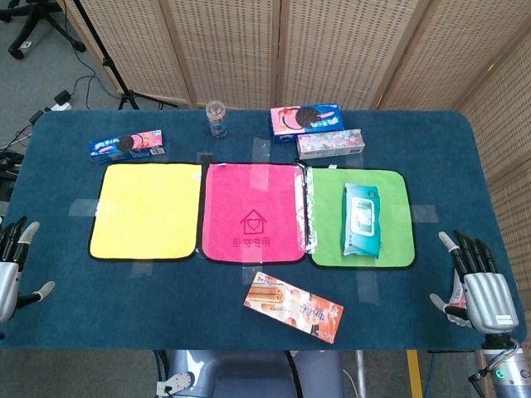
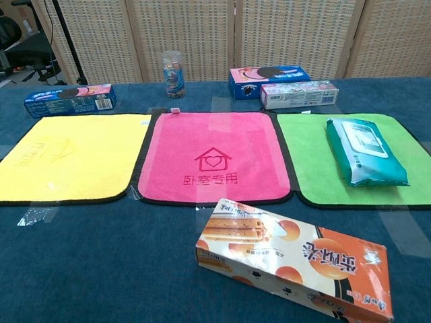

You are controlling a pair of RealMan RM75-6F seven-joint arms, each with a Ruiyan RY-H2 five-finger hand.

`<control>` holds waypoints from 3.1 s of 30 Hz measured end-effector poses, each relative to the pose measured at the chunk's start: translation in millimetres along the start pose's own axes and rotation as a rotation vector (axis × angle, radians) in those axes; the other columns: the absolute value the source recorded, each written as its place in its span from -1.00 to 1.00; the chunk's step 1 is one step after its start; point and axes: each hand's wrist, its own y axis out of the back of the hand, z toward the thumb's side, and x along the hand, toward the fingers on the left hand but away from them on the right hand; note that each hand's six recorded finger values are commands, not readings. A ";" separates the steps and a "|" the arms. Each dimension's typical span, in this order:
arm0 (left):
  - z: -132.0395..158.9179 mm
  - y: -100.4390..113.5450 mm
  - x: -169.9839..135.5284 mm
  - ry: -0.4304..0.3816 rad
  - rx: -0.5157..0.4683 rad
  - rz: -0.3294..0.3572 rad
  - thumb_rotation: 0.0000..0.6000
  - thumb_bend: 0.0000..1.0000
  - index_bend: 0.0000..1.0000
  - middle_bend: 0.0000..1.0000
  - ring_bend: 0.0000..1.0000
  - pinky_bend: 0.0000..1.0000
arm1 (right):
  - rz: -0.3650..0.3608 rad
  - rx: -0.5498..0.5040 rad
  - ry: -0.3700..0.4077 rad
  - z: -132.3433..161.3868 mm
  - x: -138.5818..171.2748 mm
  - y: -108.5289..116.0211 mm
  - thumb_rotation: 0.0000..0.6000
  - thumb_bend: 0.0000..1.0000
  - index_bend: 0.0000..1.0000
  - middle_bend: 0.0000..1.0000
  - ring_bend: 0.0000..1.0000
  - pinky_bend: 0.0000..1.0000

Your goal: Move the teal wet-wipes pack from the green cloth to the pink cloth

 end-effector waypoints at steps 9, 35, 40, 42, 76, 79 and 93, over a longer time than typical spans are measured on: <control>0.8 2.0 2.0 0.003 -0.011 0.007 1.00 -1.00 -1.00 -1.00 -1.00 -1.00 | 0.217 -0.372 0.000 15.3 -35.8 -19.2 1.00 0.97 -1.00 -1.00 -1.00 -1.00; -3.7 1.0 5.4 0.022 -0.026 -0.010 1.00 -1.00 -1.00 -1.00 -1.00 -1.00 | 0.523 -0.679 -0.365 13.1 -134.7 -74.7 1.00 1.00 -1.00 -1.00 -1.00 -1.00; -4.1 1.8 5.1 0.022 -0.030 -0.009 1.00 -1.00 -1.00 -1.00 -1.00 -1.00 | 0.540 -0.728 -0.395 19.1 -139.0 -83.8 1.00 1.00 -1.00 -1.00 -1.00 -0.96; -4.1 1.8 4.9 0.022 -0.031 -0.010 1.00 -1.00 -1.00 -1.00 -1.00 -1.00 | 0.546 -0.750 -0.400 23.8 -140.7 -86.6 1.00 1.00 -1.00 -1.00 -1.00 -0.88; -17.5 9.3 7.9 0.053 -0.092 -0.021 1.00 -1.00 -1.00 -1.00 -1.00 -1.00 | 0.689 -0.852 -0.232 206.2 -157.0 -138.2 1.00 1.00 -0.87 -0.97 -1.00 -0.70; -17.5 8.9 8.1 0.052 -0.092 -0.023 1.00 -1.00 -1.00 -1.00 -1.00 -1.00 | 0.695 -0.849 -0.218 217.4 -156.0 -140.4 1.00 1.00 -0.87 -0.97 -1.00 -0.70; -18.7 9.5 8.8 0.052 -0.100 -0.025 1.00 -1.00 -1.00 -1.00 -1.00 -1.00 | 0.678 -0.804 -0.163 270.5 -160.0 -147.4 1.00 1.00 -0.85 -0.96 -1.00 -0.70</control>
